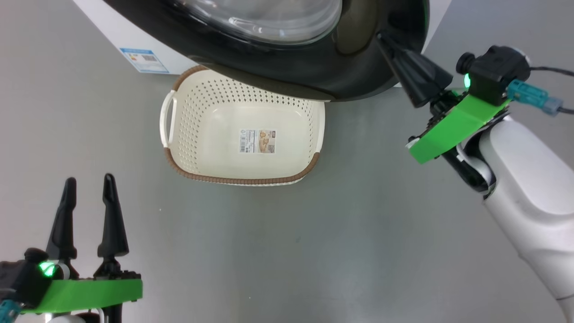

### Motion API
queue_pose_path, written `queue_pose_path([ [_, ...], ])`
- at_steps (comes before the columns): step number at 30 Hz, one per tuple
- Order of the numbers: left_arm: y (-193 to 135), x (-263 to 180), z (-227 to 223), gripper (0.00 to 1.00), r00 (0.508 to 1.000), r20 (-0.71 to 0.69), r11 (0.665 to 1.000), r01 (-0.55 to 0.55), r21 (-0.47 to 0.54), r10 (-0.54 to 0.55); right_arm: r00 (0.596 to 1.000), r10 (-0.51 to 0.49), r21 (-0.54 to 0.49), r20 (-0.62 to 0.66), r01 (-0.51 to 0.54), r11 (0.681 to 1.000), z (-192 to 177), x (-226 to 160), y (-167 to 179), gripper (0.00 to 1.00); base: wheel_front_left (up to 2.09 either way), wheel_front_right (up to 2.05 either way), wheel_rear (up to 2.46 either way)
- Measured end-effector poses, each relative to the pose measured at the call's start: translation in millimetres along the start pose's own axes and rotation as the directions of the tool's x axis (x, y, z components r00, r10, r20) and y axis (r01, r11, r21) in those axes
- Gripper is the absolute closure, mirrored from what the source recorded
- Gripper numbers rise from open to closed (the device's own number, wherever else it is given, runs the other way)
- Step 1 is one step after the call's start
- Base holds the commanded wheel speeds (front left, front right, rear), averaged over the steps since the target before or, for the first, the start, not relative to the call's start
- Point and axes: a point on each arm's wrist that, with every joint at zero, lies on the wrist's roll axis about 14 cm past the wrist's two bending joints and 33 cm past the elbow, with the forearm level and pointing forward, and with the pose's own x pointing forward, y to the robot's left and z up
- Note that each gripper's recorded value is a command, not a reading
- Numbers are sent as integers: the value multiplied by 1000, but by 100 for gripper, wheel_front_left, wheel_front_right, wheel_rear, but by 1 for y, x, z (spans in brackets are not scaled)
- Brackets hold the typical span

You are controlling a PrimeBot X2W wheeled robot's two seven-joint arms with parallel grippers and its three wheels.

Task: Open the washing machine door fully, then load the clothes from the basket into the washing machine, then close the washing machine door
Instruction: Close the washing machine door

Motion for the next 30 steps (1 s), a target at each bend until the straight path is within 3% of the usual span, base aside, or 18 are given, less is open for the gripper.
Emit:
queue_pose_path([
  [30, 19, 12, -28, 0, 997, -68, 999, -46, 26, 48, 996, -36, -104, 76, 44, 994, 9, 55, -67, 100, 0, 0, 0],
])
